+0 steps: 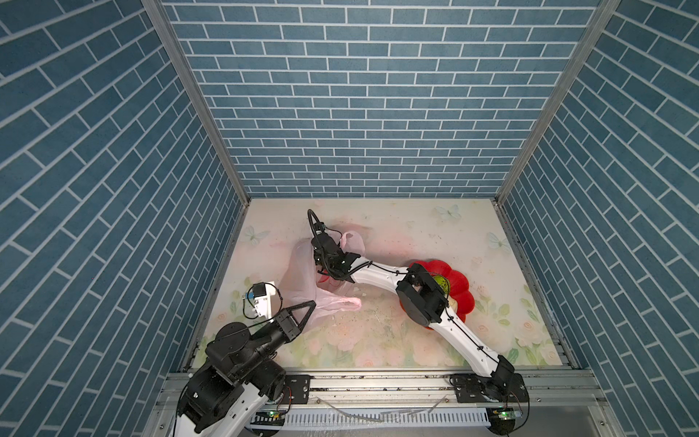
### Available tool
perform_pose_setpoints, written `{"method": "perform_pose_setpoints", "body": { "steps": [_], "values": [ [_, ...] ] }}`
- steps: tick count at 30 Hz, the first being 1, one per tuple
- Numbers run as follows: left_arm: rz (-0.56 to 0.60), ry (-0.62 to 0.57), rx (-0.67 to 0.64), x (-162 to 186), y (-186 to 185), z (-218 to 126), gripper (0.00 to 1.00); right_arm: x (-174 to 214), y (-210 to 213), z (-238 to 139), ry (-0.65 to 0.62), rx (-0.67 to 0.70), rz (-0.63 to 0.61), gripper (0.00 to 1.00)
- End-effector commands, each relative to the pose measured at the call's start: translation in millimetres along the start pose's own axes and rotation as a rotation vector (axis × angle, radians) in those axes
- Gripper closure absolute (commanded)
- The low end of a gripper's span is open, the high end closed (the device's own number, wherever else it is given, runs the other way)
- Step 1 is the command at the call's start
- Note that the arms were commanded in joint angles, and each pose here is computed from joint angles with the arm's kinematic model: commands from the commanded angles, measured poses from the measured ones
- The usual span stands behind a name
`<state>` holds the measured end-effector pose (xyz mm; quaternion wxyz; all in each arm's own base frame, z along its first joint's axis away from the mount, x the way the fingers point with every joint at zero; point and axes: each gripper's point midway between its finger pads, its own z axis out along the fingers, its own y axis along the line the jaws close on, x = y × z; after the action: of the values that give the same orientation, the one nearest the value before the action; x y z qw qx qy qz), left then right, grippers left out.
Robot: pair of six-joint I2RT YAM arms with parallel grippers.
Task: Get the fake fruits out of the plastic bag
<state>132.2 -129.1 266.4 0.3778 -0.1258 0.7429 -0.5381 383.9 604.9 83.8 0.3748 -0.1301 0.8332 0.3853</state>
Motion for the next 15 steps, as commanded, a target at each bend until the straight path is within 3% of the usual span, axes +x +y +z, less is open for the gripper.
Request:
{"method": "perform_pose_setpoints", "body": {
  "steps": [1, 7, 15],
  "values": [
    [0.045, -0.031, -0.032, -2, 5, -13, 1.0, -2, -23, -4, 0.007, 0.036, 0.021, 0.63],
    [0.095, -0.119, -0.186, -14, 36, -23, 1.0, -10, -18, -26, 0.016, 0.008, -0.023, 0.76],
    [0.201, -0.209, -0.31, -32, 55, -33, 1.0, -13, -19, -70, 0.033, -0.003, -0.046, 0.8]
  ]
}}
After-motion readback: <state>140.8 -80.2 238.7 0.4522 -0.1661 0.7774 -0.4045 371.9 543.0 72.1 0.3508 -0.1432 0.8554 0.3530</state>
